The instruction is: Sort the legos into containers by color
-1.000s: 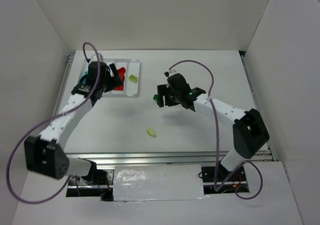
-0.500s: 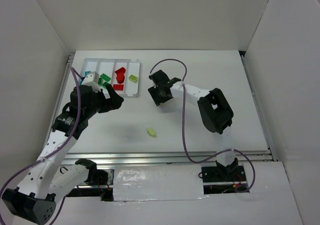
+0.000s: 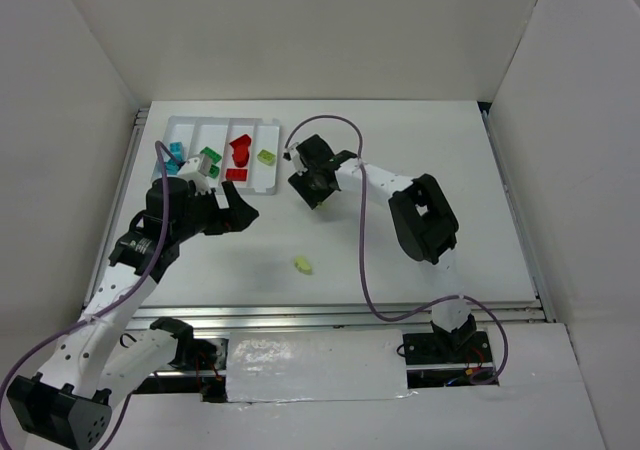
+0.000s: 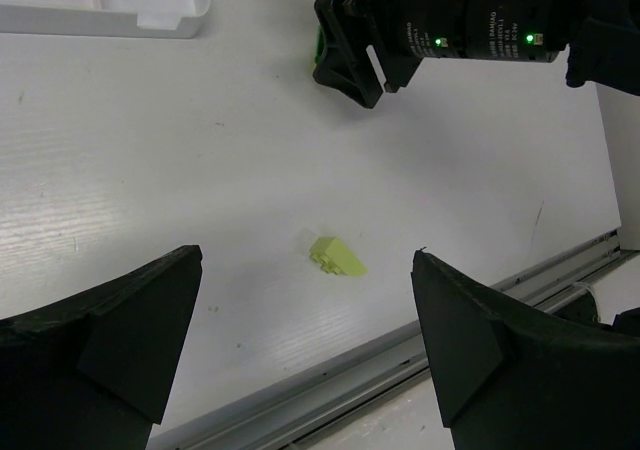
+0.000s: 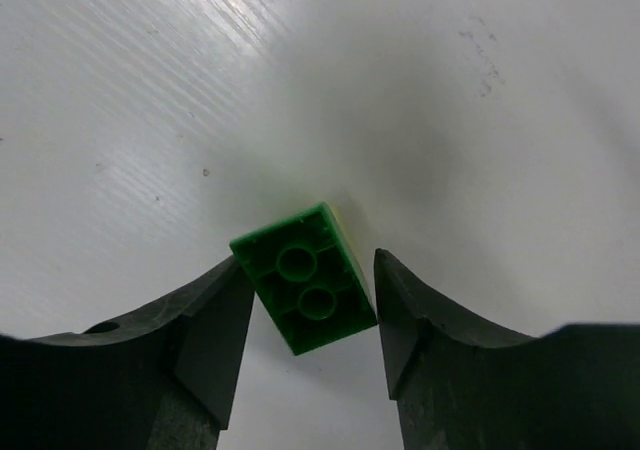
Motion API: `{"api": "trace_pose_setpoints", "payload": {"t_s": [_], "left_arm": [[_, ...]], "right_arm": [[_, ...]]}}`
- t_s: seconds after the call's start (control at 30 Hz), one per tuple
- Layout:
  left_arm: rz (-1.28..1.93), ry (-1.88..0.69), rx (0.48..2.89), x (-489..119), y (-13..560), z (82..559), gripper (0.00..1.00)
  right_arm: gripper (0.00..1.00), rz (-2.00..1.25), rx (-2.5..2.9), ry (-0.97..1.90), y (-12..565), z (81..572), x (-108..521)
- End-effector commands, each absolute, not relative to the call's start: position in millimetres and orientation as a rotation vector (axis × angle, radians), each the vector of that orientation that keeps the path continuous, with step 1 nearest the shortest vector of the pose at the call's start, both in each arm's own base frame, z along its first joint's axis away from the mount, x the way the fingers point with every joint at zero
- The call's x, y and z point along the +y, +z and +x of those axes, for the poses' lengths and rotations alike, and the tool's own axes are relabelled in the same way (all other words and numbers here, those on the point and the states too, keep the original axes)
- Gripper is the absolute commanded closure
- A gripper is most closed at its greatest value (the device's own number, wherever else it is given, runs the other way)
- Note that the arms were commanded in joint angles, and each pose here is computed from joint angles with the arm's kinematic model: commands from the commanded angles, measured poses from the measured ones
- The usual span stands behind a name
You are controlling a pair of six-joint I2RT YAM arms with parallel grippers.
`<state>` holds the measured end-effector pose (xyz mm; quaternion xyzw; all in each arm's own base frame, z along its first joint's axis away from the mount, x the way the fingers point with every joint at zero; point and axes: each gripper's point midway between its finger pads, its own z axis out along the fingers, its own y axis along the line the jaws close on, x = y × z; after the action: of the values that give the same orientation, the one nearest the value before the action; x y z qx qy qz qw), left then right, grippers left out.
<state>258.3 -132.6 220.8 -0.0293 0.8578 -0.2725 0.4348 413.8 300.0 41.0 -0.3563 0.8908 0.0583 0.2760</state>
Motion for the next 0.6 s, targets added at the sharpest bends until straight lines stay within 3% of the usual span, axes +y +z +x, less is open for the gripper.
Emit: {"api": "trace_pose_setpoints", "payload": {"t_s": [0.0,0.03,0.13,0.23,0.4,0.57], "left_arm": [[-0.008,-0.732,2.067,-142.2,235.2,260.5,0.01],[-0.012,-0.728,2.069,-141.3,234.4,261.0,0.01],[-0.014,-0.724,2.076,-141.3,232.5,261.2,0.01],[-0.018,-0.725,2.073,-141.3,231.7,261.6,0.01],[0.041,-0.812,2.069,-154.6,231.2,258.6,0.01],[0.355,-1.197,1.944,-205.9,253.0,231.1,0.03]], "right_arm": [[0.44,-1.033,2.357,0.216,45.5,416.3,312.7],[0.60,-1.027,2.357,0.212,46.2,417.4,312.6],[0.87,-0.980,2.360,0.218,51.5,415.7,312.1],[1.00,-0.807,2.321,0.283,83.5,409.3,310.8],[1.00,-0.488,2.257,0.444,134.3,383.1,300.8],[1.00,-0.446,2.080,1.028,214.3,300.7,323.1]]}}
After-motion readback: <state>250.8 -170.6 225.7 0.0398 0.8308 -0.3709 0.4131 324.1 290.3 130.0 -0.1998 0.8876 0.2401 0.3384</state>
